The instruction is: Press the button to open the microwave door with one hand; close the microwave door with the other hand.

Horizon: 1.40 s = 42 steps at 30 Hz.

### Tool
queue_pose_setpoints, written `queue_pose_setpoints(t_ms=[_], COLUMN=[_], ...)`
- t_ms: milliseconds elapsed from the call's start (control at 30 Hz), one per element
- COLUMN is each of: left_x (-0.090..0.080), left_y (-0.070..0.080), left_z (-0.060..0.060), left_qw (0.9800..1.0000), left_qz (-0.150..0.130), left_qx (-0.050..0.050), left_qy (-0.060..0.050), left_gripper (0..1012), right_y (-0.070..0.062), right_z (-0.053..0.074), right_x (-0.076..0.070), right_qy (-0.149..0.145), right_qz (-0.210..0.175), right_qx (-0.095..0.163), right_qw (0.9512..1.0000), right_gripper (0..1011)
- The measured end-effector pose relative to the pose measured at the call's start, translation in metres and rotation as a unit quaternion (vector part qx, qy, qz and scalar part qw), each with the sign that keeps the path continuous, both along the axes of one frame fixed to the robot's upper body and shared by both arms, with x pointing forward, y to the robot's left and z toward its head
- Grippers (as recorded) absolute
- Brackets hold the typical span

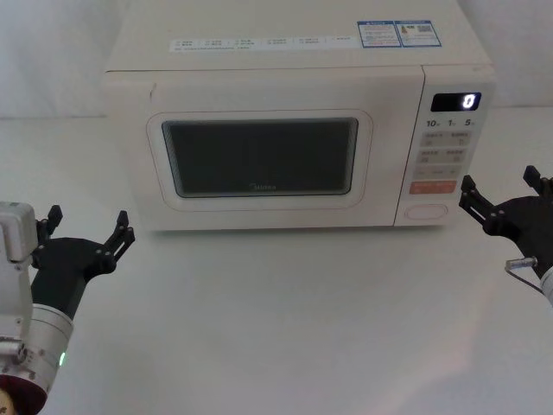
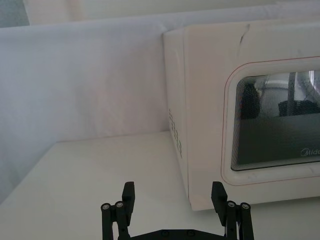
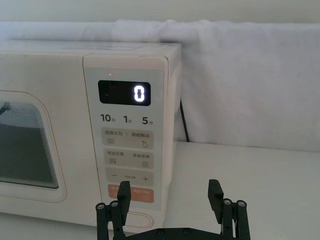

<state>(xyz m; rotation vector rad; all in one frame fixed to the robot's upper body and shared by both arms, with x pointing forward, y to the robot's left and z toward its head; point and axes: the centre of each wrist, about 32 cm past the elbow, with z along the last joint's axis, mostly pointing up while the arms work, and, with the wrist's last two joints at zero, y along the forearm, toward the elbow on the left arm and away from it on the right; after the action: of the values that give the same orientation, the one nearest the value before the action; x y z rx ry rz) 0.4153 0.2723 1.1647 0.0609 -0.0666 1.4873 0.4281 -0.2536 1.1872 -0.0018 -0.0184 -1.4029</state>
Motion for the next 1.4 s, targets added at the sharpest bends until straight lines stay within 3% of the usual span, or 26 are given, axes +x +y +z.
queue_pose_setpoints(t_ms=[1400], left_x=[0.0000], left_y=[0.0000], left_z=[0.0000], left_qw=[1.0000], left_qz=[0.000], left_qx=[0.000], left_qy=[0.000], left_gripper=[1001], right_y=[0.0000], right_z=[0.0000], right_x=[0.0000], right_qy=[0.000], right_qz=[0.000], right_qx=[0.000], right_qw=[1.0000], right_gripper=[1000])
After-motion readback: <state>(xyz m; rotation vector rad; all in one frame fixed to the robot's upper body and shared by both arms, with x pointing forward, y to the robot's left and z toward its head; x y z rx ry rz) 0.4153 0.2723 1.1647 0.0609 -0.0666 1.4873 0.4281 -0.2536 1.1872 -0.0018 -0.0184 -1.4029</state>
